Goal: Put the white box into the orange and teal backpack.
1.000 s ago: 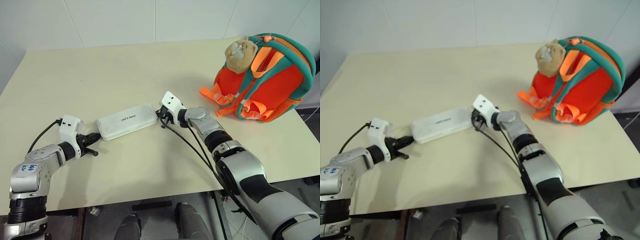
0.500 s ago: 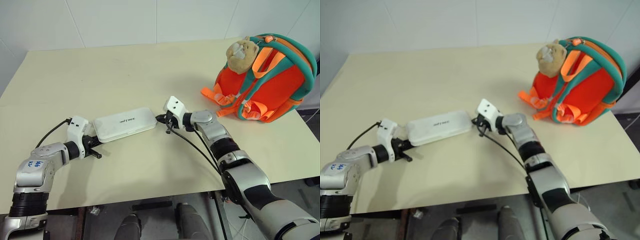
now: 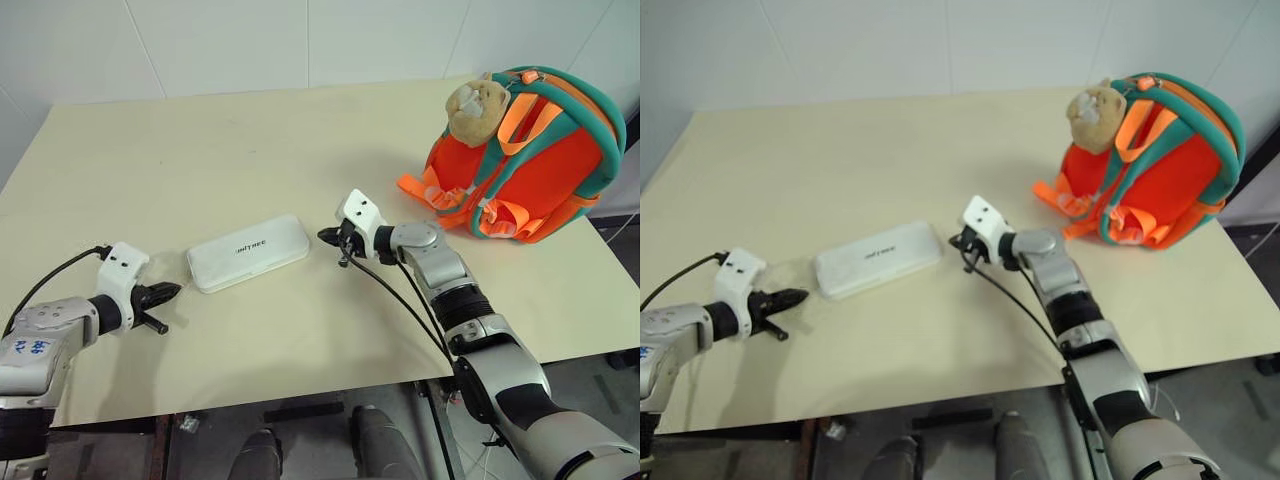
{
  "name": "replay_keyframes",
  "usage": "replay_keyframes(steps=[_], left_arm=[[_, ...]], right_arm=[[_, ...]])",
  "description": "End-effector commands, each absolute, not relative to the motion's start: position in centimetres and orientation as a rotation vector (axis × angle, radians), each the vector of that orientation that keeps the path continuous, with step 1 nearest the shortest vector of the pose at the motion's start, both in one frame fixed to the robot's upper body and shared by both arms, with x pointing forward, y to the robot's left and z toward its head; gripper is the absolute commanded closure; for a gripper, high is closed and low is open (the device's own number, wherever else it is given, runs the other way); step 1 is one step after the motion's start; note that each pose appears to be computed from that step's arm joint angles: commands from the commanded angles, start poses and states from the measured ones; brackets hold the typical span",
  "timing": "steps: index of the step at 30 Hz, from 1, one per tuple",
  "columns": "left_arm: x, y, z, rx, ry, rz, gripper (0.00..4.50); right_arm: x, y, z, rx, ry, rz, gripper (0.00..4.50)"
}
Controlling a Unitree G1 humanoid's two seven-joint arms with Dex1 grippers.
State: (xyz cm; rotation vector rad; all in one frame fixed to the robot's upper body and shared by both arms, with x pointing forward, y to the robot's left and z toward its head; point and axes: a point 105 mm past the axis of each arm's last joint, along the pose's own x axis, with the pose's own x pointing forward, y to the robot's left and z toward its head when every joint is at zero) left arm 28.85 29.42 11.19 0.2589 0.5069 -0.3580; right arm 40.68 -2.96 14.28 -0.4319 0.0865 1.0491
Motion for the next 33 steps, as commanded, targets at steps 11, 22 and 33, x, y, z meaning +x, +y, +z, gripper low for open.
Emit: replay_keyframes(steps=[11,22,33], left_arm=[[28.8,26.9,15.2,0.162,0.197,-0.370,4.47],[29.2,25.5,14.1,0.132,0.190,-0.398,4.47],[30.2,24.8,13.1,0.128,0.215,-0.466,4.47]], right_arm=[[41.3,-1.7,14.4,-0.422,0.059,1.051,4.50],[41.4,-1.7,13.9,-0.417,0.066,1.051,4.50],[40.1,-2.5,14.8,-0.406,0.043,1.081,4.50]])
